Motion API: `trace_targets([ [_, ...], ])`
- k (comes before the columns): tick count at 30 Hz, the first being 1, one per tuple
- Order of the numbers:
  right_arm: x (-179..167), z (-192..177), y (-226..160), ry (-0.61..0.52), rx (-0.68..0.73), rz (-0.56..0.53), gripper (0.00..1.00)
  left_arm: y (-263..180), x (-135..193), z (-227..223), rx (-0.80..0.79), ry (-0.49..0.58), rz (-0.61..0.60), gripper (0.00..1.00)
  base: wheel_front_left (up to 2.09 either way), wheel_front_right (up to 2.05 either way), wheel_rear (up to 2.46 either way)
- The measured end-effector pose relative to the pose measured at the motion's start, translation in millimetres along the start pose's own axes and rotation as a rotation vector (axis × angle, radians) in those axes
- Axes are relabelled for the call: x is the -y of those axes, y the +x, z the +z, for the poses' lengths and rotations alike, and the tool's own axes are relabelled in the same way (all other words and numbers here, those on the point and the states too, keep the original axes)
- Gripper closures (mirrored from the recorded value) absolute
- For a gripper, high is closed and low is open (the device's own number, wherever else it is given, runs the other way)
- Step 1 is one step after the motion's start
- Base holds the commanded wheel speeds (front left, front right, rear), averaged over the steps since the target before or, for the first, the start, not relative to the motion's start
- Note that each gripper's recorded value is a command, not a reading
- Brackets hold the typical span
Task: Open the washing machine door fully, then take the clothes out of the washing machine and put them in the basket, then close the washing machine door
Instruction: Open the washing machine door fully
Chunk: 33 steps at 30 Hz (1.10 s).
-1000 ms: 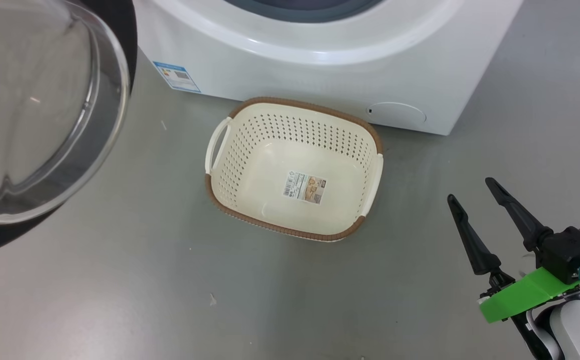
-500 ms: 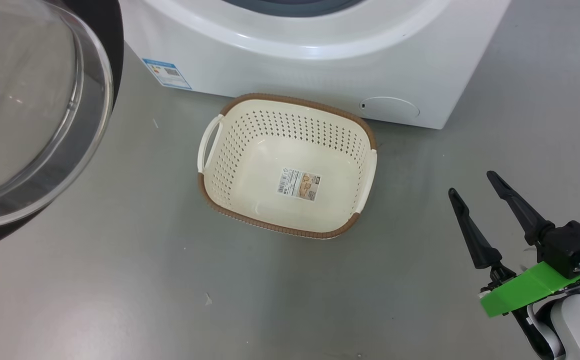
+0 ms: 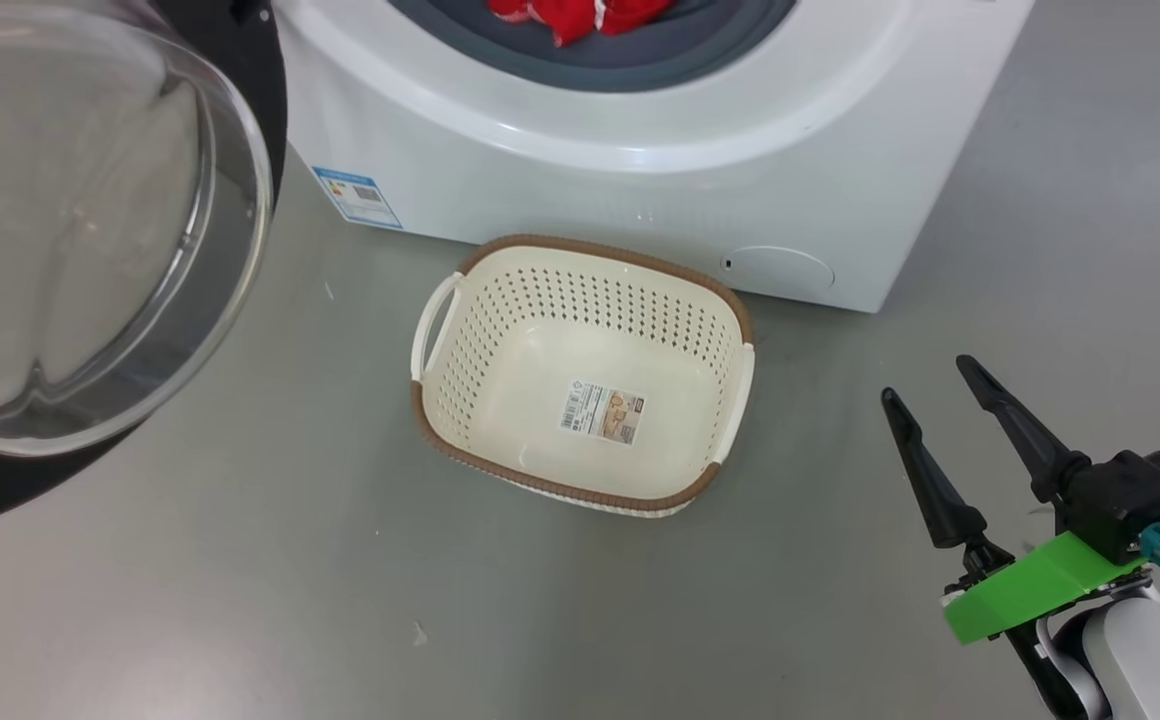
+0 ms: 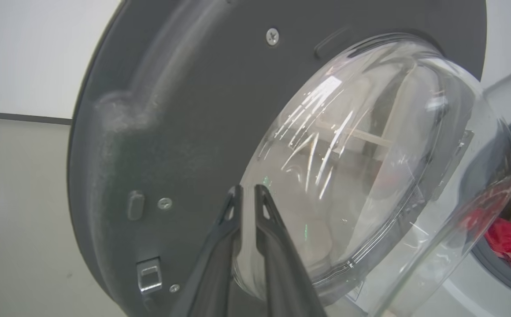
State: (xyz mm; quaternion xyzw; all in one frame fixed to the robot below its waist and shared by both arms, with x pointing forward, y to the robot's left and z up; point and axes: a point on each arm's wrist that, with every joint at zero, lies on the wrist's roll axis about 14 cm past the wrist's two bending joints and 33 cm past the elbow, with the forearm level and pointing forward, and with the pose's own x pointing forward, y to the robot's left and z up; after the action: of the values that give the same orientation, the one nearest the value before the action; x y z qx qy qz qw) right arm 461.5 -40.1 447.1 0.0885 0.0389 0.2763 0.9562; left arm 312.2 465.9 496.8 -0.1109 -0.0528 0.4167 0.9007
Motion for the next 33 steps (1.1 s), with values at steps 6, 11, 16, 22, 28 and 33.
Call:
trace_targets([
  [6,-11.0,10.1,-1.7,-0.009,0.018,0.020,0.00,-19.4,0.8,-2.3,-0.006,0.000,-0.029,0.08,0.00,0.00,0.00],
  [11,-16.2,15.7,-10.2,-0.012,0.025,0.017,0.00,-38.7,-0.7,-9.3,-0.025,0.006,-0.053,0.00,0.00,0.00,0.00],
  [16,-16.1,22.4,-20.8,-0.010,0.038,-0.004,0.00,-56.1,17.3,-18.1,-0.048,0.010,-0.131,0.00,0.00,0.00,0.00],
  [22,-0.3,30.8,-36.9,-0.012,0.057,-0.071,0.00,-77.3,49.6,-34.0,-0.091,0.030,-0.260,0.00,0.00,0.00,0.00],
  [28,15.1,32.1,-60.0,-0.006,0.061,-0.148,0.00,-97.6,85.0,-48.0,-0.130,0.030,-0.389,0.00,0.00,0.00,0.00],
  [33,29.3,39.2,-76.1,-0.002,0.082,-0.211,0.00,-114.5,116.6,-56.9,-0.157,0.018,-0.497,0.00,0.00,0.00,0.00],
])
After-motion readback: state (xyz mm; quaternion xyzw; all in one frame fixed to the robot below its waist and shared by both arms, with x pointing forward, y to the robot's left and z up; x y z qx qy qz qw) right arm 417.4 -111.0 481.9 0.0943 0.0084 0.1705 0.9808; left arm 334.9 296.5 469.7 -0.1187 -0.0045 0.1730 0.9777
